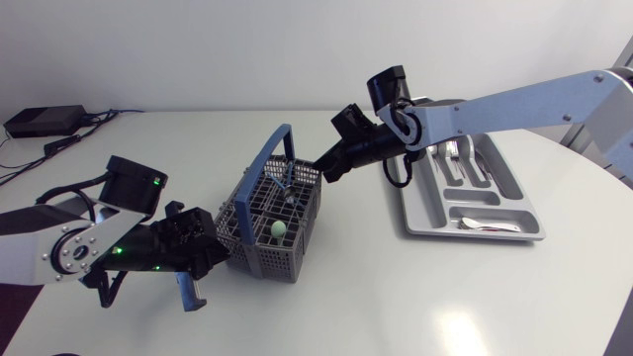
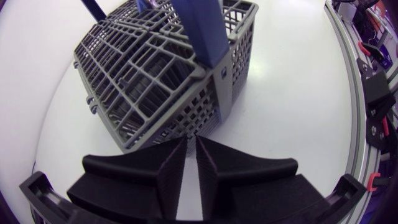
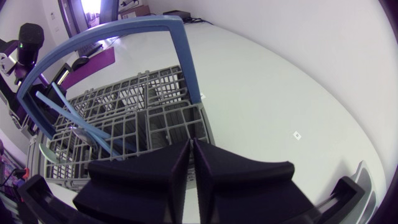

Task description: Unload the cutlery basket into the drawer organizer.

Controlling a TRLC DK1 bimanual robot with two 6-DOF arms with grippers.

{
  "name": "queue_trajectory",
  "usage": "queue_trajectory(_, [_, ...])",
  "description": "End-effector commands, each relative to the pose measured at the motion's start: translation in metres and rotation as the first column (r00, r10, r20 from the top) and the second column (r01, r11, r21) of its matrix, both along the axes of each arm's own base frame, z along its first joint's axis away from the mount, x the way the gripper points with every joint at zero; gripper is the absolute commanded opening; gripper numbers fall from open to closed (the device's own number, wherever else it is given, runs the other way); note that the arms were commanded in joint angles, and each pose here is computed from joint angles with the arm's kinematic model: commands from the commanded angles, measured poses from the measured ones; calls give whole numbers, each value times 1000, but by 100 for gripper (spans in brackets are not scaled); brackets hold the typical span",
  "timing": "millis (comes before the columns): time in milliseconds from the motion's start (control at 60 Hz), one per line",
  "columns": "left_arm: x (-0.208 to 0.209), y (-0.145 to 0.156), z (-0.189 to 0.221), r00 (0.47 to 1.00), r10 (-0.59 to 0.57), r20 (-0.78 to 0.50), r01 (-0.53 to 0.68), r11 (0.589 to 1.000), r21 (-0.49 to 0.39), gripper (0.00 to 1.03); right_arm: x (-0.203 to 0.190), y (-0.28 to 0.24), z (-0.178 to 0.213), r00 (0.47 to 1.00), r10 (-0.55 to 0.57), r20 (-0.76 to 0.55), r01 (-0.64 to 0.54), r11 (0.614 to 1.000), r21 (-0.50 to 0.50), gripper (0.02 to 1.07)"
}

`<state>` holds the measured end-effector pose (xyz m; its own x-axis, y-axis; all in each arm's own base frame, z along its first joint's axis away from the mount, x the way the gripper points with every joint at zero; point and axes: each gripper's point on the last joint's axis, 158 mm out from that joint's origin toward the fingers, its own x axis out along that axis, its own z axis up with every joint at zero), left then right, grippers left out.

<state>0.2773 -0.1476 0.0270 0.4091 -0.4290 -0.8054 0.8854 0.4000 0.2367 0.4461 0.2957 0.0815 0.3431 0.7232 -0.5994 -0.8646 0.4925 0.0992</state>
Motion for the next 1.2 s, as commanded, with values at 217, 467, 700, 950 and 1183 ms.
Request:
queue_trajectory(217, [-7, 10, 7, 999, -10, 37, 11, 1000, -6, 19, 24, -8, 5, 998, -66, 12, 66, 998, 7, 14])
queue_trajectory(467, [-6, 15, 7, 999, 0, 43, 0, 1000, -6, 19, 36, -11, -11, 996, -84, 3, 84, 996, -10, 21])
queue_trajectory(700, [4, 17, 5, 999, 20, 50, -19, 1000, -14, 19, 5, -10, -22, 999, -37, -40, 36, 998, -47, 24])
queue_trajectory(950, [18, 26, 3, 996, 53, 70, -52, 999, -17, 19, -57, -7, -34, 995, 40, -94, -48, 995, -88, 24])
queue_trajectory(1183, [36, 32, -3, 994, 84, 75, -82, 996, -21, 19, -79, -13, -23, 995, 46, -92, -54, 995, -86, 24])
